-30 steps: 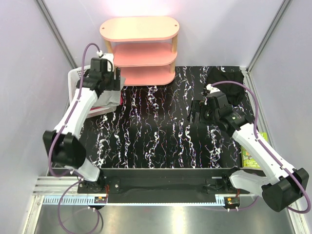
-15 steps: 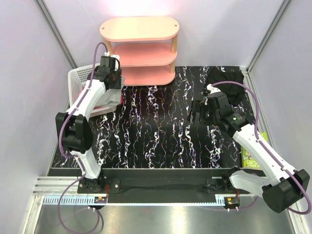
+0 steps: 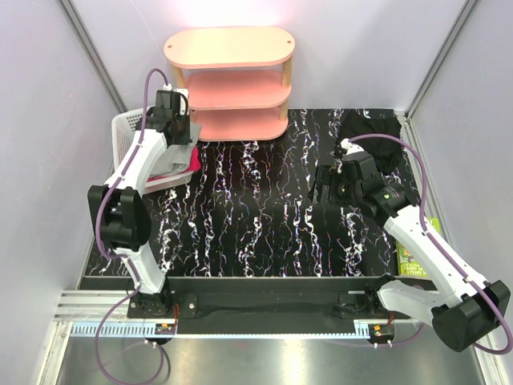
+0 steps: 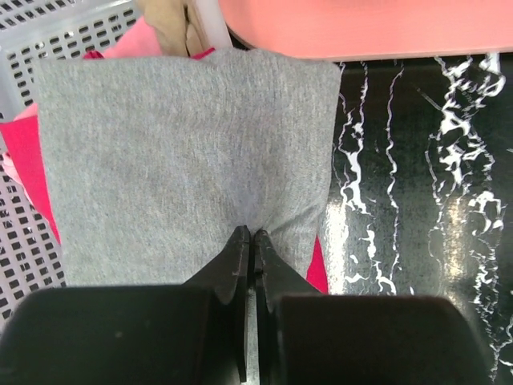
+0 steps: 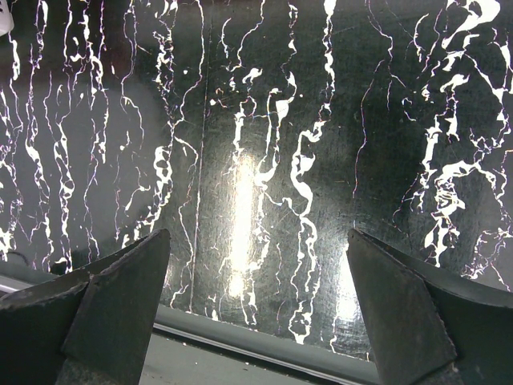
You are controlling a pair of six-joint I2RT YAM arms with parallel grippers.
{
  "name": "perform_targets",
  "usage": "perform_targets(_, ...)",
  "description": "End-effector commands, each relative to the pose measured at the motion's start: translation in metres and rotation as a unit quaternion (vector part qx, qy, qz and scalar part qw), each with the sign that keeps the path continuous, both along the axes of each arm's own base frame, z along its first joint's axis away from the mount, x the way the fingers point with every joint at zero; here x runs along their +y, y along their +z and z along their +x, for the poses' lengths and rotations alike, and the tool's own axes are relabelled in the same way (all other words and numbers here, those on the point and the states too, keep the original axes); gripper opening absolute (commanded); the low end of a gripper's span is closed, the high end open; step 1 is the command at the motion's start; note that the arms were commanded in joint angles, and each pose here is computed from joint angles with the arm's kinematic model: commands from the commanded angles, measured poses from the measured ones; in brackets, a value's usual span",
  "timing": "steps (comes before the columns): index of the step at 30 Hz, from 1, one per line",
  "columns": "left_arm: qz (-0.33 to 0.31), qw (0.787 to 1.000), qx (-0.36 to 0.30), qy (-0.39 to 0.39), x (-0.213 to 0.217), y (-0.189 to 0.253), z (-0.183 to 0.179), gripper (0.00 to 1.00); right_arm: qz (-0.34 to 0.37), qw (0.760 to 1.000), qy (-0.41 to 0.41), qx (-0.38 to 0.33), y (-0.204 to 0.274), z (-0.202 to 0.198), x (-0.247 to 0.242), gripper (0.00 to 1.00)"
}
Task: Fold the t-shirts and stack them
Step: Grab the tshirt from the pile
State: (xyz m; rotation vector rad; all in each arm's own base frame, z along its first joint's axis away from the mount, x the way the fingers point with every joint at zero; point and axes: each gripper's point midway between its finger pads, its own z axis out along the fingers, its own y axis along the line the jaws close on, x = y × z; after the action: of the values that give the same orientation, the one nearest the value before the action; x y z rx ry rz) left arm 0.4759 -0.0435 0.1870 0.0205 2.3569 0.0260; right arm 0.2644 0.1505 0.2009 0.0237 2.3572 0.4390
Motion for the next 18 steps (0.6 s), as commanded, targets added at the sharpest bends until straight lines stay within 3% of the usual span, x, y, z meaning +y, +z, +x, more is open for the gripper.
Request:
perform_targets(1, -0.029, 0.991, -0.131, -0.01, -0.002, 0.113, 0.002, 0.0, 0.011, 1.0, 0.013, -0.02, 0.014, 0.0, 0.006, 1.0)
perform_targets(6, -0.035, 0.956, -0.29, -0.009, 0.005, 0.26, -0.044, 0.0, 0.017, 1.0, 0.017, -0.015, 0.011, -0.003, 0.008, 1.0)
perform_targets(9, -0.035, 0.936, -0.349, -0.018, 0.004, 0.316, -0.077, 0.0, 0.019, 1.0, 0.016, -0.015, 0.011, -0.006, 0.006, 1.0)
perform_targets(14, -0.063, 0.918, -0.379, -0.099, -0.037, 0.352, -0.128, 0.0, 0.025, 0.999, 0.011, -0.023, 0.016, -0.009, 0.004, 1.0)
perform_targets(18, -0.096, 0.915, -0.334, -0.204, -0.091, 0.322, -0.153, 0.0, 0.021, 0.999, -0.003, -0.036, 0.023, -0.008, -0.002, 1.0)
